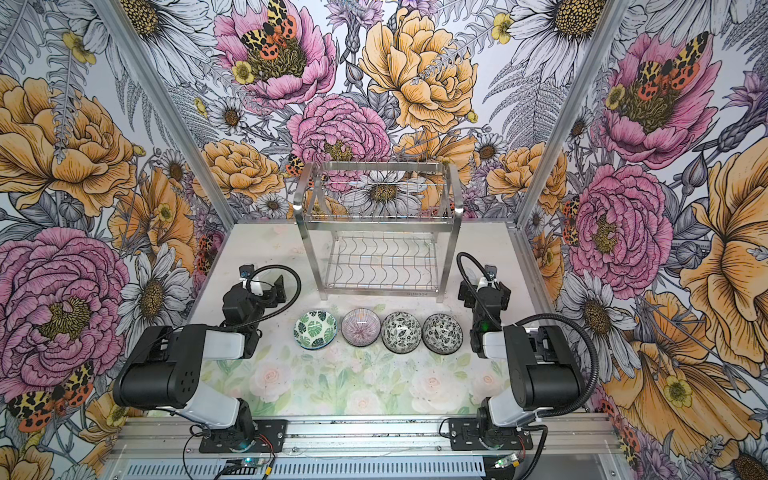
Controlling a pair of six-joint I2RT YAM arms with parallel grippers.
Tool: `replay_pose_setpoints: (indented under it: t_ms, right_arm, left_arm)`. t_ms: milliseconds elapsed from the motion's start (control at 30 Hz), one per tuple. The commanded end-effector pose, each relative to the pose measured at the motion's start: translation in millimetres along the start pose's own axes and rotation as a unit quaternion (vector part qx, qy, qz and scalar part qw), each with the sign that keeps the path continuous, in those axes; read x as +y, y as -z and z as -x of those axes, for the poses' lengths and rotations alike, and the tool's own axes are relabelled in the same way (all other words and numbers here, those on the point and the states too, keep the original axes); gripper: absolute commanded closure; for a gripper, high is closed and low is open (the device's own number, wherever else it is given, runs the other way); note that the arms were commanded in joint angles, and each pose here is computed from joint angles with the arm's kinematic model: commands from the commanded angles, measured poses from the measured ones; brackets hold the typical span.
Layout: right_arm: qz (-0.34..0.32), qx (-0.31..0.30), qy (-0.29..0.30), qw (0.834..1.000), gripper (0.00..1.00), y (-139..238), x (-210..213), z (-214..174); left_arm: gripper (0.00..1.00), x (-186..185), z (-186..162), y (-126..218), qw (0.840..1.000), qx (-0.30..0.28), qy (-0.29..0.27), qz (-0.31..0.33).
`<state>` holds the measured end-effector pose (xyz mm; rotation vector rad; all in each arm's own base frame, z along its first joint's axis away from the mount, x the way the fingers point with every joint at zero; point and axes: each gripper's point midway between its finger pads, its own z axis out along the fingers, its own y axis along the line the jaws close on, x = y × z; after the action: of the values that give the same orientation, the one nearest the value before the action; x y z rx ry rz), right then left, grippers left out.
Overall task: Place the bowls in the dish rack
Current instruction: 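Move both grippers forward from rest toward the bowls and rack, then lower the left gripper onto the green leaf bowl rim and grasp it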
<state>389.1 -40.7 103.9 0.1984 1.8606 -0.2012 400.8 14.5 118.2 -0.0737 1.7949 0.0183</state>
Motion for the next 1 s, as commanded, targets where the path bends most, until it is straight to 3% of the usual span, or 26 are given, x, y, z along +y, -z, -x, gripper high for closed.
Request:
replay_pose_setpoints:
  t_ms: [0, 167, 267, 467, 700, 967]
  right_arm:
    - [-0.002, -0.018, -0.004, 1.000, 0.00, -4, 0, 11]
    - [-0.029, -0.022, 0.016, 0.999, 0.00, 11, 1, 38]
    - [-0.043, -0.048, 0.038, 0.997, 0.00, 35, 10, 69]
    - [0.031, -0.049, 0.025, 0.998, 0.00, 84, 54, 119]
    - [0.116, 0.011, 0.060, 0.991, 0.00, 132, 114, 124]
    - [0.153, 0.049, 0.068, 0.985, 0.01, 141, 144, 130]
  left_arm:
    - [0.01, -2, 12, -4, 1.000, -0.018, 0.004, -0.001]
    - [0.01, 24, 36, 16, 0.996, -0.042, 0.035, 0.077]
    - [0.01, 23, 65, 34, 0.991, -0.046, 0.019, 0.125]
    - [0.02, 8, 113, 74, 0.983, -0.014, 0.029, 0.180]
    - [0.01, -31, 106, 108, 0.990, 0.076, 0.073, 0.093]
    - [0.01, -59, 63, 126, 0.977, 0.189, 0.094, 0.019]
